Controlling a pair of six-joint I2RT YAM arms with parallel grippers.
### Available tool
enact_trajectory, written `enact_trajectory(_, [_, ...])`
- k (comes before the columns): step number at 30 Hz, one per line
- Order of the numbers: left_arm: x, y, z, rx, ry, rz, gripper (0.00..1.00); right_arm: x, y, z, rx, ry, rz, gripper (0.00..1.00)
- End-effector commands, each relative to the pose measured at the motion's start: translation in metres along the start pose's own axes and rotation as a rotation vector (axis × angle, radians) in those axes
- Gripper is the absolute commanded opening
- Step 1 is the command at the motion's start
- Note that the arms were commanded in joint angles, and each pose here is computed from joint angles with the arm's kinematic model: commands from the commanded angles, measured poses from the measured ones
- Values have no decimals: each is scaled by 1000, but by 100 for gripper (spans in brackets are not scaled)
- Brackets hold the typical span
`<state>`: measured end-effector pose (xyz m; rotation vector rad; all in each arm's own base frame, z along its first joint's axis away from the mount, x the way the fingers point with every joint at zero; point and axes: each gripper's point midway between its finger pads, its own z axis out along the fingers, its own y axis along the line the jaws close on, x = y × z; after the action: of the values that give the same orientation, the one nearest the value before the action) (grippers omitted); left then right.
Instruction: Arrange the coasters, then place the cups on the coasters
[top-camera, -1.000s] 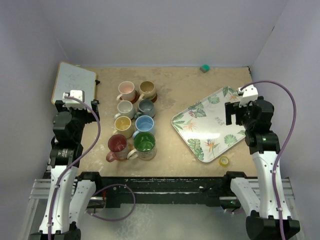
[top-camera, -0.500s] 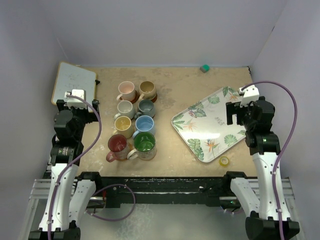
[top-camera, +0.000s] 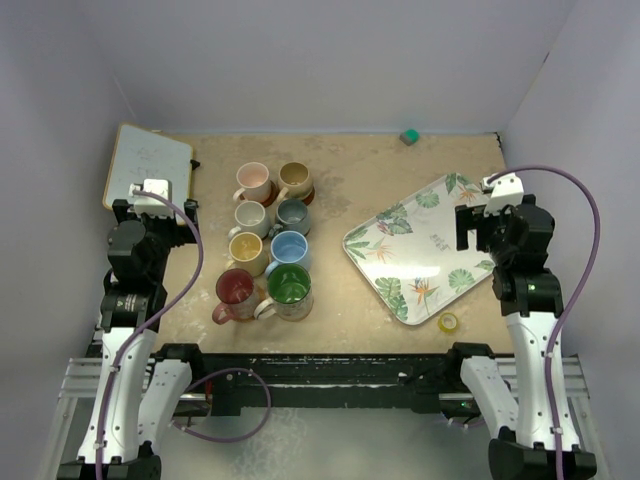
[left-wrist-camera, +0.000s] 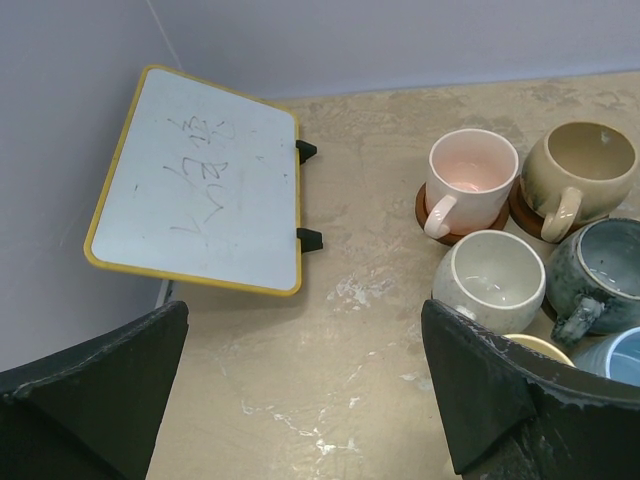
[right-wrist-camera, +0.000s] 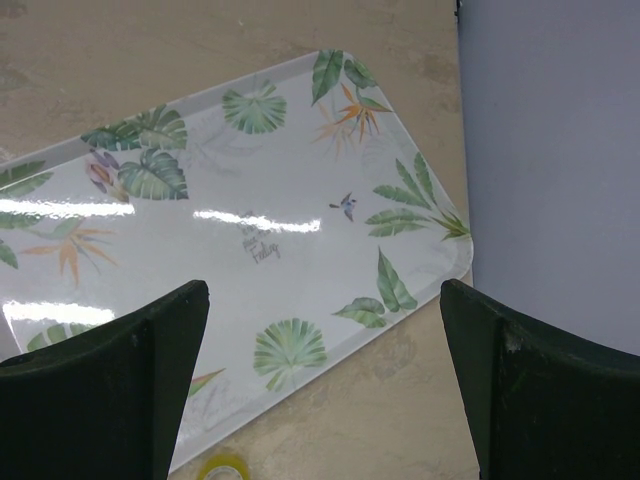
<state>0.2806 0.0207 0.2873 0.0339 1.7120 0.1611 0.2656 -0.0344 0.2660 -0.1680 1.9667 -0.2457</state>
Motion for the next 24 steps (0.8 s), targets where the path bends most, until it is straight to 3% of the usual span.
enact_trajectory(1, [-13, 7, -2, -26, -42, 0, 96, -9, -2, -1, 1, -46, -6, 100])
enact_trajectory(24, [-15, 7, -3, -26, -50, 3, 96, -9, -2, -2, 1, -46, -10, 100])
